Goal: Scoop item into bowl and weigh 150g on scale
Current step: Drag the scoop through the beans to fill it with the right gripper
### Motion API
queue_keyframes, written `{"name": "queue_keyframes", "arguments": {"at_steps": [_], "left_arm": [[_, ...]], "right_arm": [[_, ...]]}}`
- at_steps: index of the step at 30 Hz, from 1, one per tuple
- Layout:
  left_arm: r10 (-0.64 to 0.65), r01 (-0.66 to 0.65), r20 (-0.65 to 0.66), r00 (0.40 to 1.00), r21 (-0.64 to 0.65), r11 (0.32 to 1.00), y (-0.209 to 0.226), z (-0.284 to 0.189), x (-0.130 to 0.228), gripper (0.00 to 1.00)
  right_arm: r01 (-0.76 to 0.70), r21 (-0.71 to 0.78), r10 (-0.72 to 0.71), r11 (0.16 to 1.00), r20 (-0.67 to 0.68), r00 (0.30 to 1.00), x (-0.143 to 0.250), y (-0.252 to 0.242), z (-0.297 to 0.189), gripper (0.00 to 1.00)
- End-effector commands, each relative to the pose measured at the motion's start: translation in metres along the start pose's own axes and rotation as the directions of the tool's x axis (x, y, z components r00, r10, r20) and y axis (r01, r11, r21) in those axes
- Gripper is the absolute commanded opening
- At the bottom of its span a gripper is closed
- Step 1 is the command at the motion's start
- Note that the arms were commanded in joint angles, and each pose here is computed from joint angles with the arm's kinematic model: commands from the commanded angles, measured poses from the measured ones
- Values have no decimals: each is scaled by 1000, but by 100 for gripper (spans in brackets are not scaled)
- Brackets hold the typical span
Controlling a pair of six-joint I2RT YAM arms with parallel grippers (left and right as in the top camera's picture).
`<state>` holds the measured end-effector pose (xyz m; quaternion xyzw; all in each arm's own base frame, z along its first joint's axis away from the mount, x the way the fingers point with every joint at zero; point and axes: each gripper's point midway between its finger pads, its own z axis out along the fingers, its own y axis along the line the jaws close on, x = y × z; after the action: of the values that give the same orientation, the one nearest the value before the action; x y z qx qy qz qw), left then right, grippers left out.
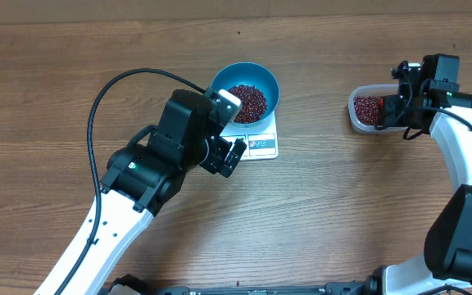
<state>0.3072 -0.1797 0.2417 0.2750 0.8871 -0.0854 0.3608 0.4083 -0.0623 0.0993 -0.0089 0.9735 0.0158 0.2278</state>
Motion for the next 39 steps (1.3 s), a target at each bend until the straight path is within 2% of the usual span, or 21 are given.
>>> {"name": "queue_keyframes", "arguments": {"at_steps": [1, 7, 14, 22, 32, 39], "left_arm": [[-19, 19, -11, 1000, 6, 1000, 0, 3, 2, 100], [-19, 19, -11, 1000, 6, 1000, 0, 3, 2, 100], [-19, 19, -11, 1000, 6, 1000, 0, 3, 2, 100], [-19, 19, -11, 1000, 6, 1000, 0, 3, 2, 100], [-19, 19, -11, 1000, 6, 1000, 0, 3, 2, 99], [-19, 19, -11, 1000, 6, 1000, 0, 3, 2, 100]], "right_arm": [[-2, -97, 2, 995, 1, 1000, 2, 16, 2, 4], [-7, -183, 9, 983, 14, 1000, 0, 29, 0, 4], [-76, -292, 90, 953, 34, 995, 0, 22, -9, 4], [-159, -314, 147, 936, -62, 987, 21, 10, 14, 4], [-202, -421, 209, 884, -29, 977, 14, 10, 7, 4], [-277, -483, 279, 830, -70, 958, 19, 6, 14, 4]]}}
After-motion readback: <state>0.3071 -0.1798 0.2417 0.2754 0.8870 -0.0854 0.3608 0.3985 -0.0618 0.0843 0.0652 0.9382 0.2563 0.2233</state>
